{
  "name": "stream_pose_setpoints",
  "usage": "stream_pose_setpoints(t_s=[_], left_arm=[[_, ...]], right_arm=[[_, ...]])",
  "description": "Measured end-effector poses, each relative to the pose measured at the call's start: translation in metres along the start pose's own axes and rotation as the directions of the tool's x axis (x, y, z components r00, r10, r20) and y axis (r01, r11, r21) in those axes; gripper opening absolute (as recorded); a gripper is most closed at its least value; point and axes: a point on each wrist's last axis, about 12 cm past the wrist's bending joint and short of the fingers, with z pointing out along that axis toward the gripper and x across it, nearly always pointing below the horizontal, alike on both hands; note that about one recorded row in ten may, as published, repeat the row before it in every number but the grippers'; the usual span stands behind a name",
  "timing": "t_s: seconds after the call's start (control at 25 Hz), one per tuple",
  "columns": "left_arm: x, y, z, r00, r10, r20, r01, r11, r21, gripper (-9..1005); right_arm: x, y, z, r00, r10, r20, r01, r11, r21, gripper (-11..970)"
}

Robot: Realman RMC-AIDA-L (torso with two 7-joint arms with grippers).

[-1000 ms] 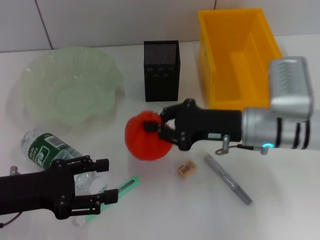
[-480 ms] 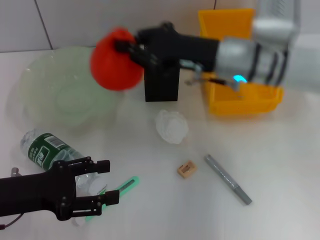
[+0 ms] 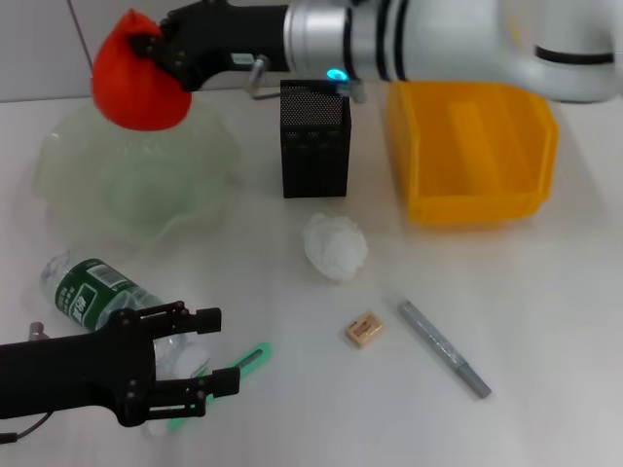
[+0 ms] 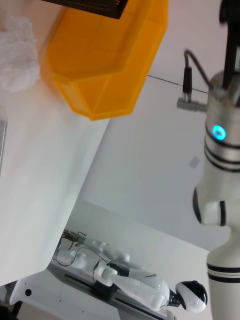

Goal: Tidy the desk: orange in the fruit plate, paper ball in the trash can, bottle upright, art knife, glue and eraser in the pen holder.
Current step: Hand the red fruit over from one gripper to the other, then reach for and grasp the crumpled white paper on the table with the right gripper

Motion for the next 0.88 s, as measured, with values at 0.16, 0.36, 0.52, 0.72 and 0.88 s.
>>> stream_pose_setpoints(t_s=[0.16,0.36,0.52,0.72,0.88], left_arm=[[-0.0032,0.0015,0.0025,1.000,0.010,0.000,-0.010,1.000,0.006,789],[-0.0037,0.0019,0.0029,1.000,0.012,0.000,-0.012,1.000,0.006,789],[-0.0040,0.0022,0.0031,1.000,0.013,-0.001,-0.013,1.000,0.006,788],[-0.0043,0.0025,0.0032,1.000,0.014,-0.001,-0.014,1.000,0.005,788],[-0.0066,0.0042,0.0044,1.000,0.021,-0.004,-0.021,1.000,0.006,788]], right_arm=[[-0.0052,-0.0021,0.0078,1.000,0.011,-0.028,-0.010,1.000,0.027,76],[-0.0060,0.0005,0.0093,0.999,-0.004,-0.050,0.004,1.000,0.004,97],[-0.0057,0.0000,0.0092,0.999,0.004,-0.053,-0.004,1.000,0.008,114],[-0.0068,-0.0023,0.0078,0.999,0.001,-0.048,0.000,1.000,0.018,284],[-0.0070,-0.0034,0.0076,0.999,0.004,-0.049,-0.002,1.000,0.025,508]])
